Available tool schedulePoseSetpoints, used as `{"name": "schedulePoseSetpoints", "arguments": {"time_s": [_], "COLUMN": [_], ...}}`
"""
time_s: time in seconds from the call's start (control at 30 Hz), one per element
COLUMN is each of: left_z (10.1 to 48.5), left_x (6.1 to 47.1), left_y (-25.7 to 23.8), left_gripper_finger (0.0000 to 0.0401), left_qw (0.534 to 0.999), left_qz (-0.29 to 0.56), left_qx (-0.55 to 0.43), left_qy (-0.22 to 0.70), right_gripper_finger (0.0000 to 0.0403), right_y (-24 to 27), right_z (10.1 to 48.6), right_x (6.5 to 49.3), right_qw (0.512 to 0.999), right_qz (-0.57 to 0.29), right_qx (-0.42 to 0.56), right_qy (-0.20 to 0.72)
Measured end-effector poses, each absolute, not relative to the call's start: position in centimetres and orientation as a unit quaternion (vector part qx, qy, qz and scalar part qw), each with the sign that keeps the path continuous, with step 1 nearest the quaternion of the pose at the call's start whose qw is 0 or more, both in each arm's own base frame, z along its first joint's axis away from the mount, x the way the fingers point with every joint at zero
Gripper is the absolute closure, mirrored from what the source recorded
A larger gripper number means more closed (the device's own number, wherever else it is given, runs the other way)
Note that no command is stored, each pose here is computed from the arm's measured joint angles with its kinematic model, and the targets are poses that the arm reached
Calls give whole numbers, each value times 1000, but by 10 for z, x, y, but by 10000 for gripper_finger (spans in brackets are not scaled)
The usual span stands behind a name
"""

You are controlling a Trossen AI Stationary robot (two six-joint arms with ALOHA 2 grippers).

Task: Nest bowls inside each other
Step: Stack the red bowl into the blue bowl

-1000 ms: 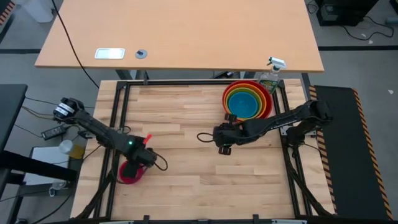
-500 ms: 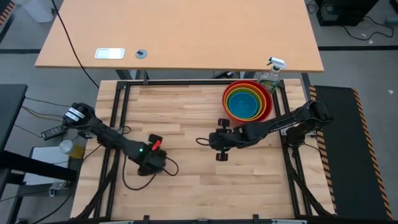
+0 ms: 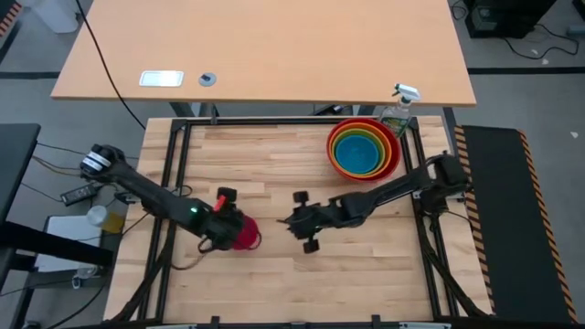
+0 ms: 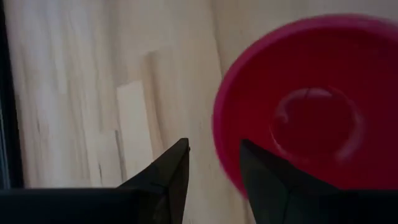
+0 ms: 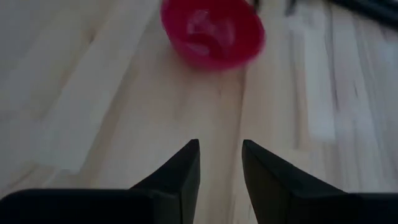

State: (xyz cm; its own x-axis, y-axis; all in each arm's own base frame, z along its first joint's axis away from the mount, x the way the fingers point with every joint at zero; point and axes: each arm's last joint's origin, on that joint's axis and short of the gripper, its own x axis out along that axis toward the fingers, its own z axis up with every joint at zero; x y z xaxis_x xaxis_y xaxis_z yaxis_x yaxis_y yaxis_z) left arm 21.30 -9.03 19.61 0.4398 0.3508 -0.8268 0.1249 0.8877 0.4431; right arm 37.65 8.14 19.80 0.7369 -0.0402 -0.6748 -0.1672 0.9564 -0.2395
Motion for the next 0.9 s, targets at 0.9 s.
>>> {"name": "schedulePoseSetpoints", "arguments": {"time_s": [0.9], "left_z": [267], "left_x": [135], "left_y": [-71], "left_gripper_finger": [259], "left_qw": [932], "left_qz": [65], "left_qx": [-32], "left_qy": [354], "right_gripper_finger": [275], "right_y": [114], "right_z": [132], "right_x": [506], "right_qw": [841], "right_qz": [145], "right_qx": [-356], "right_qy": [381]}}
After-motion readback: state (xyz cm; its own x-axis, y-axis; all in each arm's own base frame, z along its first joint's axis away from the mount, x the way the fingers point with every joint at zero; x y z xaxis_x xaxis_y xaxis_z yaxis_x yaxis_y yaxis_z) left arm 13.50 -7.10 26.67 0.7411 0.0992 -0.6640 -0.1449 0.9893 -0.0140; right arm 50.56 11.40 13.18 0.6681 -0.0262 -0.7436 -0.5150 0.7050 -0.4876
